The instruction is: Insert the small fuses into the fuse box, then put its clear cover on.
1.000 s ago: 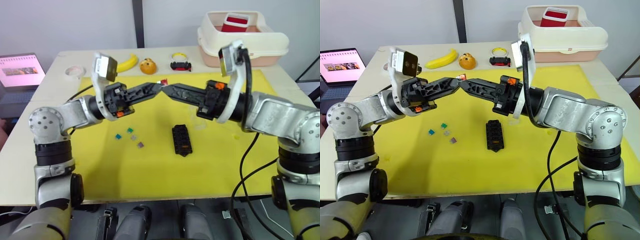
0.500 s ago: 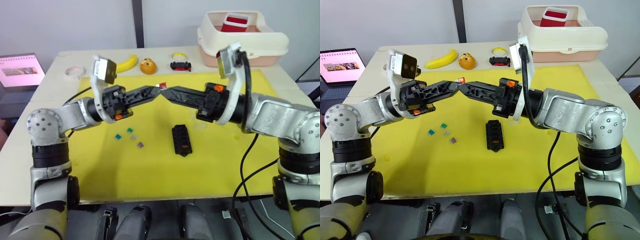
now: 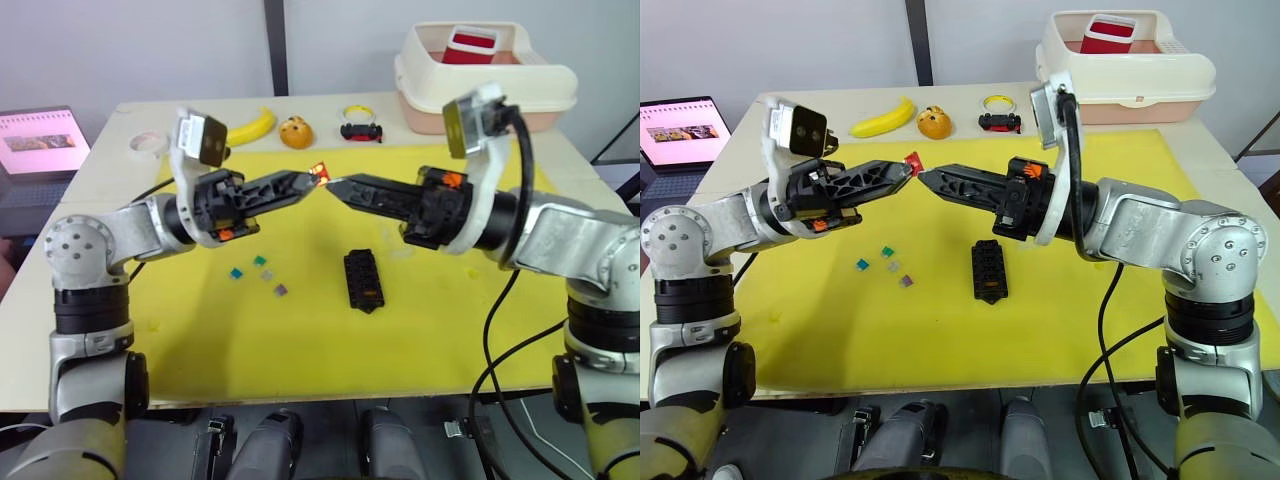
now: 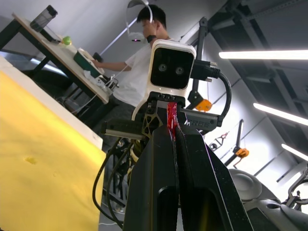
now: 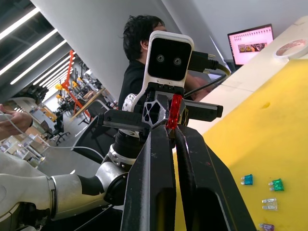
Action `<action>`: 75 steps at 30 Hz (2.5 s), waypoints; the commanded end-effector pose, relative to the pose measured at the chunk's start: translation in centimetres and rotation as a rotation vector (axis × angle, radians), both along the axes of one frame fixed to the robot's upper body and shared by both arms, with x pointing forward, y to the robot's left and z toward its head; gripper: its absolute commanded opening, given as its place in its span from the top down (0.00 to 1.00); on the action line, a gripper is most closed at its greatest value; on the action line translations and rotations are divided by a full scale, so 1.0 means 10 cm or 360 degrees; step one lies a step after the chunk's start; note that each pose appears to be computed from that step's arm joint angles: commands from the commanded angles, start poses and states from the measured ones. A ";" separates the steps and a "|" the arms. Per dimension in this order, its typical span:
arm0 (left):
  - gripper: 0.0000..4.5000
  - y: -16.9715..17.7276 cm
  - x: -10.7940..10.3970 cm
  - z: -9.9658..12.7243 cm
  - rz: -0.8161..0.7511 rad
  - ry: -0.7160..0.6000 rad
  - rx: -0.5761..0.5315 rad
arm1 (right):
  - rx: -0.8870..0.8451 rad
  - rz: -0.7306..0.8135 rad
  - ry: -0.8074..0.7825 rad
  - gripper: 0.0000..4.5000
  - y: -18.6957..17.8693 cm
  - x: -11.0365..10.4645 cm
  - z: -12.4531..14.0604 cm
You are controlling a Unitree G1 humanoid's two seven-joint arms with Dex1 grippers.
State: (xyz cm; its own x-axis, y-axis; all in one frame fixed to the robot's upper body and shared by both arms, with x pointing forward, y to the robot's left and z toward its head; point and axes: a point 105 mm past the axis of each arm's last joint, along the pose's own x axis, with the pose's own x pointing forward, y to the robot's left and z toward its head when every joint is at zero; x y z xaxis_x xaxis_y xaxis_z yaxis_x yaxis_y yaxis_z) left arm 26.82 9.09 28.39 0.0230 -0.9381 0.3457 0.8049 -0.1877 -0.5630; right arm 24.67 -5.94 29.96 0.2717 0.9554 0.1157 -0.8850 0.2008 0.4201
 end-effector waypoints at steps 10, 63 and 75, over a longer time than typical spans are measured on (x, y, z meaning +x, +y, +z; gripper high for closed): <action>1.00 0.00 -0.03 0.03 0.0030 -0.0058 0.0019 | -0.0039 0.0030 -0.0124 0.83 0.02 -0.14 0.08; 0.00 0.94 -0.34 -0.02 0.0236 -0.0636 0.1108 | -0.0871 0.0004 -0.0327 1.00 -0.22 -0.05 -0.30; 0.00 0.80 -0.24 0.02 0.0011 -0.1211 0.1245 | -0.1297 0.0036 -0.0616 1.00 -0.39 0.09 -0.57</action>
